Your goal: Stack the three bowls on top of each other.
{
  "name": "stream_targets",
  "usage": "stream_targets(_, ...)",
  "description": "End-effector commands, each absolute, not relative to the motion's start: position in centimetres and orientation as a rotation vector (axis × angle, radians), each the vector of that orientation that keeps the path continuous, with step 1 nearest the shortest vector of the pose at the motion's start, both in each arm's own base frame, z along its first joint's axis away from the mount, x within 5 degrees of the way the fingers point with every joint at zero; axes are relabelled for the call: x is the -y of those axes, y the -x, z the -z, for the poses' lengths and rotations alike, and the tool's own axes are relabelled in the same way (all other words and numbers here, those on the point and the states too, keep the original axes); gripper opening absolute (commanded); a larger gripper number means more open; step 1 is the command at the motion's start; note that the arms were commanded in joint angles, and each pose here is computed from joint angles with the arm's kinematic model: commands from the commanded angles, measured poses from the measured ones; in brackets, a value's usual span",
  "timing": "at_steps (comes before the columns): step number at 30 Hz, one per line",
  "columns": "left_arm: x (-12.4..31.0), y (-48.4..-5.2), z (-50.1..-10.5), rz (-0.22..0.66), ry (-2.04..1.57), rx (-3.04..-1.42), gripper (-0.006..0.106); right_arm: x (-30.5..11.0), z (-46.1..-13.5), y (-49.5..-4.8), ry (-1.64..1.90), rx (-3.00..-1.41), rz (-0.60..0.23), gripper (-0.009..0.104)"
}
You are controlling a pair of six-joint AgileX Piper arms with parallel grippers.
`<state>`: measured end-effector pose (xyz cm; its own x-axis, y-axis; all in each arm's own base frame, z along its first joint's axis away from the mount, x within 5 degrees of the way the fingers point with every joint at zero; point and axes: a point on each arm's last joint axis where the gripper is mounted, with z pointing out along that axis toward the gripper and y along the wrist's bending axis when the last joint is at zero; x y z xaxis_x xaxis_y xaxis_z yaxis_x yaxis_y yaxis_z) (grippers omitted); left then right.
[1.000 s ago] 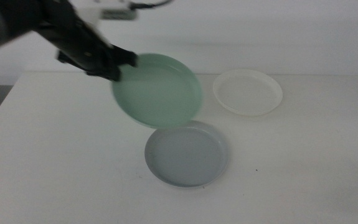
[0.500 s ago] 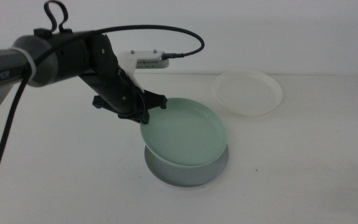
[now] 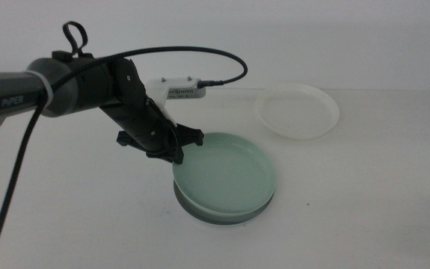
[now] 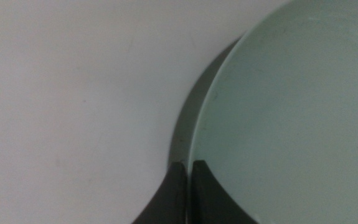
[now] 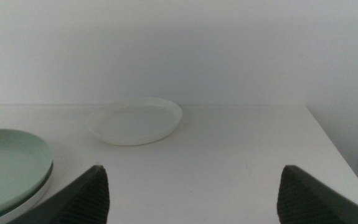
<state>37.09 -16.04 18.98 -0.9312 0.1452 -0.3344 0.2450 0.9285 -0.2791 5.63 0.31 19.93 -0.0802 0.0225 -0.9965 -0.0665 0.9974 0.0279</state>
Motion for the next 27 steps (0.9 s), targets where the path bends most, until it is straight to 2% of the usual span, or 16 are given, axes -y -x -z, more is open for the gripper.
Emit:
stream_targets(1, 16.2, -37.1, -18.7, 0.474, -0.267, -2.782, -0.002, -0.3, -19.9, -5.6, 0.038, -1.641, -0.063, 0.092)
stream_targets(5, 16.3, -37.1, -18.1, 0.482, -0.255, -2.800, 0.001, -0.3, -19.9, -5.6, 0.038, -1.641, -0.063, 0.092)
stream_targets(9, 16.2, -37.1, -18.0, 0.480, -0.258, -2.814, 0.014, -0.3, -19.9, -5.6, 0.038, -1.641, -0.063, 0.092)
stream_targets(11, 16.2, -37.0, -18.5, 0.482, -0.290, -2.798, 0.027, -0.3, -19.9, -5.6, 0.038, -1.641, -0.063, 0.092)
stream_targets(14, 16.0, -36.5, -20.1, 0.473, -0.383, -2.764, 0.053, -0.3, -19.9, -5.6, 0.038, -1.641, -0.063, 0.092)
stream_targets(17, 14.8, -35.7, -23.3, 0.448, -0.413, -2.719, 0.088, -0.3, -19.9, -5.6, 0.038, -1.641, -0.063, 0.092)
stream_targets(18, 14.0, -35.3, -24.8, 0.450, -0.402, -2.701, 0.094, -0.3, -19.9, -5.6, 0.038, -1.641, -0.063, 0.092)
stream_targets(23, 11.7, -31.1, -33.1, 0.562, -0.488, -2.513, 0.094, -0.3, -19.9, -5.6, 0.038, -1.641, -0.063, 0.092)
stream_targets(27, 10.3, -25.5, -40.1, 0.550, -0.542, -2.281, 0.094, -0.3, -19.9, -5.6, 0.038, -1.641, -0.063, 0.092)
